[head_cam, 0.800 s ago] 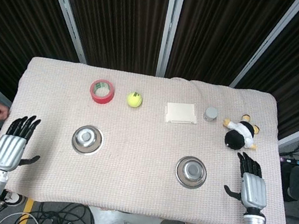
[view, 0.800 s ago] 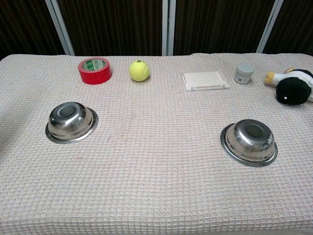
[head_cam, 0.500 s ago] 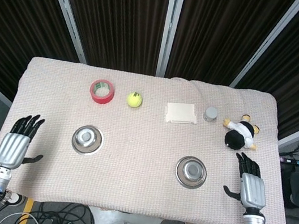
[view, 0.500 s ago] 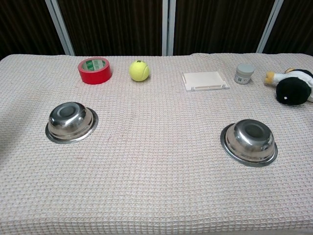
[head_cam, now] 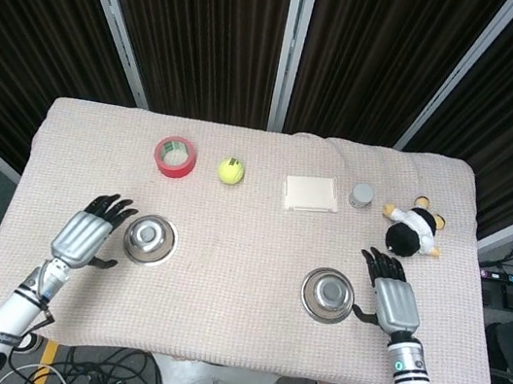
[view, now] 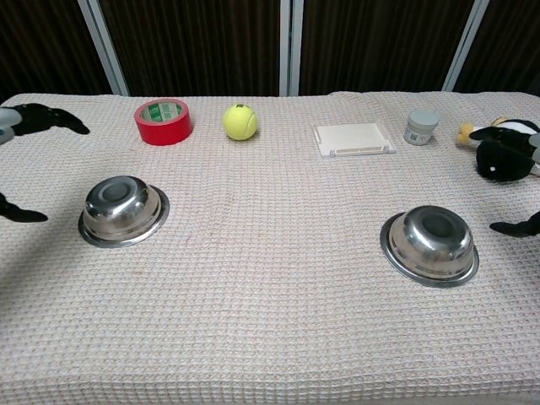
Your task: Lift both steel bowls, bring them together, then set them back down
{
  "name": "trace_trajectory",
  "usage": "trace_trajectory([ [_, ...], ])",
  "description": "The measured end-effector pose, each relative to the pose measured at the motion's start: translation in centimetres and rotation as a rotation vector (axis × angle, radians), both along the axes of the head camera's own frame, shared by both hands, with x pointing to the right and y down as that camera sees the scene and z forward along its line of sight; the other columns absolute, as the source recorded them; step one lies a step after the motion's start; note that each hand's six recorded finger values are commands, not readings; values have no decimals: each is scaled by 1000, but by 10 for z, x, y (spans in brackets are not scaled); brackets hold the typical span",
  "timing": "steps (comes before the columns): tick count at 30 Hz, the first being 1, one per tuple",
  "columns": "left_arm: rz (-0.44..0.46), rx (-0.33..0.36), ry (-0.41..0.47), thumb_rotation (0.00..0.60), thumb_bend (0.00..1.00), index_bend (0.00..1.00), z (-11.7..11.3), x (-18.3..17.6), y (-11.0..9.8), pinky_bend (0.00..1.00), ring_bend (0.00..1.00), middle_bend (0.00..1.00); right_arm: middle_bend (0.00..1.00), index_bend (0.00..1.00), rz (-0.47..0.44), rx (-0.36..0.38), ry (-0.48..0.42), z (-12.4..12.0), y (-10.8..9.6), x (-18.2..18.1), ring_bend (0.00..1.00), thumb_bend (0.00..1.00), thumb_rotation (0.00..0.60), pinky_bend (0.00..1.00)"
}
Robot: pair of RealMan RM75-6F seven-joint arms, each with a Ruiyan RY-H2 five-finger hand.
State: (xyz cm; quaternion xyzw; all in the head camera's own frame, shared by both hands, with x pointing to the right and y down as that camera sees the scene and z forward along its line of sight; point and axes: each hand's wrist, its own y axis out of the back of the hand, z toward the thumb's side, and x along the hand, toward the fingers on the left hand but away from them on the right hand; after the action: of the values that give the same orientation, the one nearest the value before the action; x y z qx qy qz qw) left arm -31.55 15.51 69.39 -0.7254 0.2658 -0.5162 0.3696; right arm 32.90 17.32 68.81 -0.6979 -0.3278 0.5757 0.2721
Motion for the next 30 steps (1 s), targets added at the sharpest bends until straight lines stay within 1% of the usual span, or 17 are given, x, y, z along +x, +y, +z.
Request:
trace_trajectory([
  [4,52,-54,-26,600,0,158,16,12,-5,107,5,77,0,0,-36,-100,34,11,4,-7,0,124,600,0],
  [7,62,-85,-39,600,0,162,25,13,-4,107,5,77,0,0,-55,-163,57,17,7,-12,0,120,600,0],
  [10,65,-101,-47,600,0,162,30,12,-4,109,5,77,0,0,-75,-198,76,20,8,-17,0,118,600,0],
  [15,72,-133,-56,600,0,177,37,12,-8,111,5,89,0,0,-101,-217,88,25,9,-26,0,119,600,0],
  [19,86,-182,-75,600,0,186,45,11,-13,116,7,115,0,0,-111,-231,88,30,11,-33,0,119,600,0],
  [23,92,-222,-94,600,0,199,51,11,-20,119,41,118,0,0,-109,-247,88,35,13,-34,0,119,600,2],
  [30,101,-241,-114,600,0,200,58,11,-30,120,45,119,0,0,-112,-257,76,38,10,-38,0,120,600,13],
])
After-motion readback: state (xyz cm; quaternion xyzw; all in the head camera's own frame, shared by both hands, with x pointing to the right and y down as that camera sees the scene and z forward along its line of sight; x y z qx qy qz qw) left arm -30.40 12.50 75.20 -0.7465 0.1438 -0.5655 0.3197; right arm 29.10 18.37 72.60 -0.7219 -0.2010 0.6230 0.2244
